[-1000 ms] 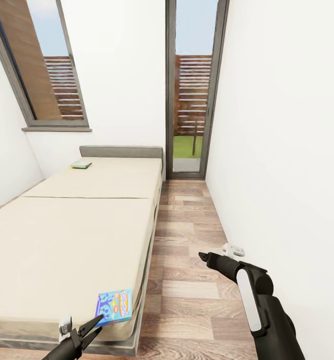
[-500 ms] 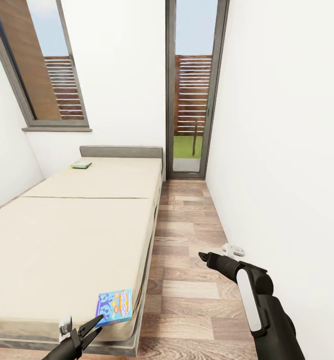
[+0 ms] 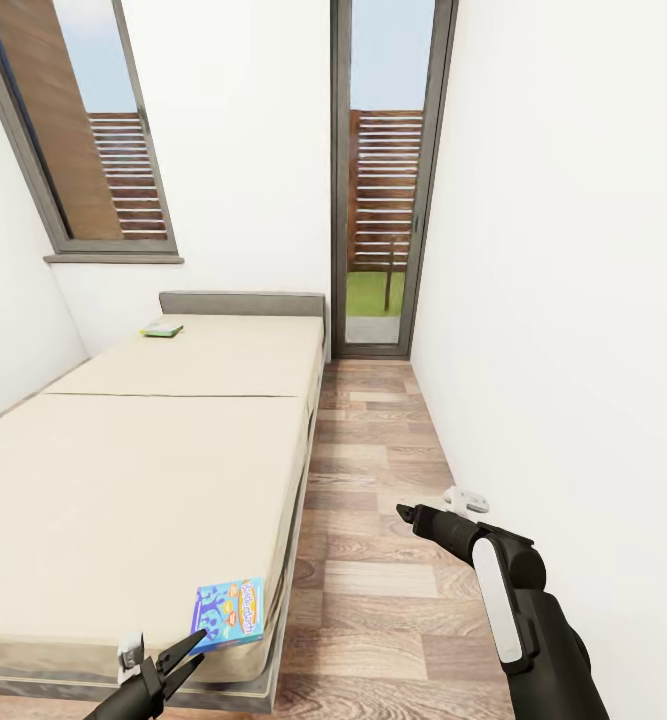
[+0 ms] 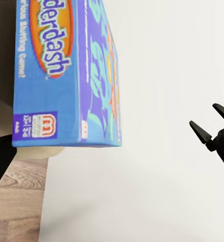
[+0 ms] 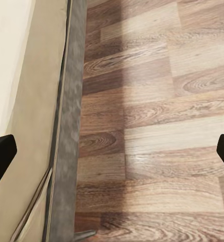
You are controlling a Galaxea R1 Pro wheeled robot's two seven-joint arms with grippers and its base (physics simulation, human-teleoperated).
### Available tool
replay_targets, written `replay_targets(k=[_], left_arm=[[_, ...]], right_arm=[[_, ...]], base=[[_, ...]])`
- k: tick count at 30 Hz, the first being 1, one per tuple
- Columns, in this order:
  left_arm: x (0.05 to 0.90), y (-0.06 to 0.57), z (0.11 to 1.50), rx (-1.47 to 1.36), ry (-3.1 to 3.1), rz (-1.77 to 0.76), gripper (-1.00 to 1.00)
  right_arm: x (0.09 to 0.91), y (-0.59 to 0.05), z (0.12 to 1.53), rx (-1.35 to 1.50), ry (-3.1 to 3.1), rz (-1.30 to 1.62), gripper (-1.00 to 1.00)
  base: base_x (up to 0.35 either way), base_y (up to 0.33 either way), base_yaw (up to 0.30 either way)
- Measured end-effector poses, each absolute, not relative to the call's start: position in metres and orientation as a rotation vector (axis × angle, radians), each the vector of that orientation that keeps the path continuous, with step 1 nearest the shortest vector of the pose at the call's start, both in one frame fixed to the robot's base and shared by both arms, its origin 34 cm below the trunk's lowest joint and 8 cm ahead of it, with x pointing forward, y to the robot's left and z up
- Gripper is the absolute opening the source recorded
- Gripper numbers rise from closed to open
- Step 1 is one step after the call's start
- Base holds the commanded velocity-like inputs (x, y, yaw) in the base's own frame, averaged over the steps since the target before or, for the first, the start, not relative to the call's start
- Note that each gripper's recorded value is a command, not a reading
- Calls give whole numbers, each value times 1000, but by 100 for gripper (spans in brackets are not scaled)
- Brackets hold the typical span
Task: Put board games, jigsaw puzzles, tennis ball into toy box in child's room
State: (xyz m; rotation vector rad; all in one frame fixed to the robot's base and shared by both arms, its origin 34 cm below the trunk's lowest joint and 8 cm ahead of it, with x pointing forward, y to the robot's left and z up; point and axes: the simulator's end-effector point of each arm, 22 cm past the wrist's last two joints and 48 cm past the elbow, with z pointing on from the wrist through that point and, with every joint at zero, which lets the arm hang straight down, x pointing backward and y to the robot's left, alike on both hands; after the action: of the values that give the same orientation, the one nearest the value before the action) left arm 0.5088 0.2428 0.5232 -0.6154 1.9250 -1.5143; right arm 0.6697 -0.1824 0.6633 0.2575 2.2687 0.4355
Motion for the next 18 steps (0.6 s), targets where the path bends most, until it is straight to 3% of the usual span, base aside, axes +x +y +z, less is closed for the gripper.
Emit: replay_targets(k=[18], left_arm=[[509, 243, 523, -616, 1925, -1514, 100]], right_arm=[[670, -182, 663, 258, 2269, 435, 100]], base=[[0, 0, 0]])
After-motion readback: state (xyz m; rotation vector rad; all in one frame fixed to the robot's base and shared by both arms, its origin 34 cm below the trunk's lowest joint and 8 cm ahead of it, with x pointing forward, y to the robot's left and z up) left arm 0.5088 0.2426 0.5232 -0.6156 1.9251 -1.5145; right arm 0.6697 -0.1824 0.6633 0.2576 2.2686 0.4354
